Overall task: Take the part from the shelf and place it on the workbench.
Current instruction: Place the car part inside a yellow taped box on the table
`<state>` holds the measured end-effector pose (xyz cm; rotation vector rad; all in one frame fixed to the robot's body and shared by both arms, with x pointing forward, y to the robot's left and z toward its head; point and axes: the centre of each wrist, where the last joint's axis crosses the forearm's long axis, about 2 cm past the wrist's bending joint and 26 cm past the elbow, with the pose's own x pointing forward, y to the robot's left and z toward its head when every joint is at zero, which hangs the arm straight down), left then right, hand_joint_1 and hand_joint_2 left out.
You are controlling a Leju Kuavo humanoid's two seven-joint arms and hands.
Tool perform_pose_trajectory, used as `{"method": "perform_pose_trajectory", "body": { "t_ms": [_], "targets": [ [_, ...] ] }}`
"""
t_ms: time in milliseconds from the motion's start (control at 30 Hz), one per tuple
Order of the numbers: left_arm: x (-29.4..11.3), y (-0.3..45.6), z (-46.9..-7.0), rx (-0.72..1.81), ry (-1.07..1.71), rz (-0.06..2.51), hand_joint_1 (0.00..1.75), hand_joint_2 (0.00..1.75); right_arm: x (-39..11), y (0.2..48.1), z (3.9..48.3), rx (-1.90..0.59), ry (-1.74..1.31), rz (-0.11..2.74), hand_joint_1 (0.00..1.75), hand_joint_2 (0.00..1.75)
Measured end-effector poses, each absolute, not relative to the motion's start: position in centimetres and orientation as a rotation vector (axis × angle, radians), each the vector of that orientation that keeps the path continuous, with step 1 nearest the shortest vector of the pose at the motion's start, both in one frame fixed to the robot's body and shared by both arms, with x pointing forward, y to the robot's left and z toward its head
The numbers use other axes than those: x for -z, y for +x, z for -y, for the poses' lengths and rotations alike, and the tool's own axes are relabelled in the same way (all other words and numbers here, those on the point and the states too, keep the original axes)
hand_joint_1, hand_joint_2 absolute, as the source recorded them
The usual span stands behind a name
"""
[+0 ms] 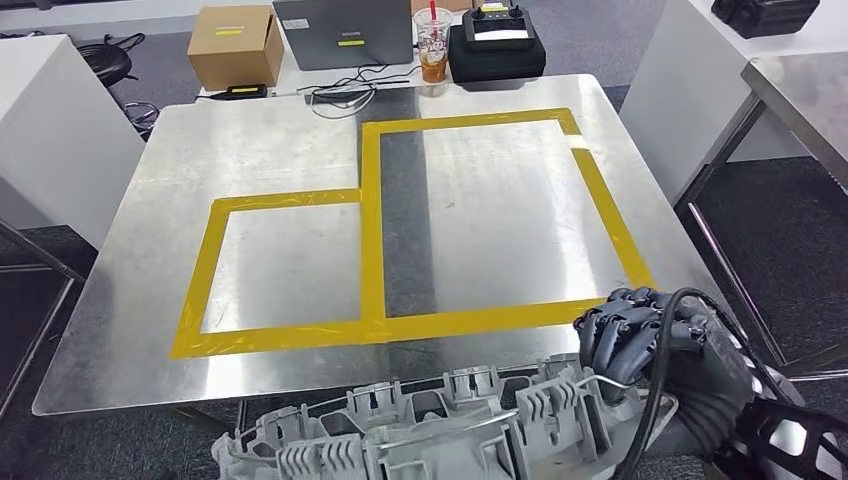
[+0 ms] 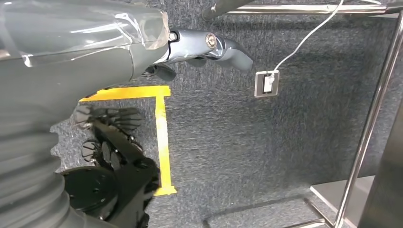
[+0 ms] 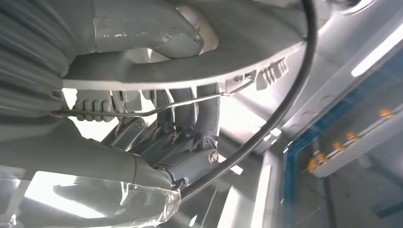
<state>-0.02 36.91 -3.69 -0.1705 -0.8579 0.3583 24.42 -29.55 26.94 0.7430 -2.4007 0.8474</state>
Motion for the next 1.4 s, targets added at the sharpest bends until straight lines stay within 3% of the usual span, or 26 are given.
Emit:
{"method": "perform_pose_trajectory", "body": {
  "t_ms": [467,767,1000,1200,1400],
  "targets": [
    [3.6,-0.5,-37.0,-0.400,-0.168,0.862,0.00,1.75,-25.2,25.2,34.8,-0.893,0.237,2.346,1.75,1.75],
    [3.4,-1.4,-37.3,-0.386,-0.183,0.855,0.00,1.75,-24.9,24.5,37.8,-1.073,-0.572,2.265,1.75,1.75],
    [3.3,-1.7,-37.5,-0.382,-0.178,0.849,0.00,1.75,-24.9,24.2,38.6,-1.101,-0.675,2.220,1.75,1.75],
    [3.2,-1.6,-37.6,-0.375,-0.174,0.846,0.00,1.75,-24.4,24.8,39.4,-1.377,-1.050,1.921,1.75,1.75],
    [3.2,-1.5,-37.4,-0.368,-0.187,0.835,0.00,1.75,-20.8,25.8,40.8,-1.578,-1.012,1.674,1.75,1.75]
  ]
}}
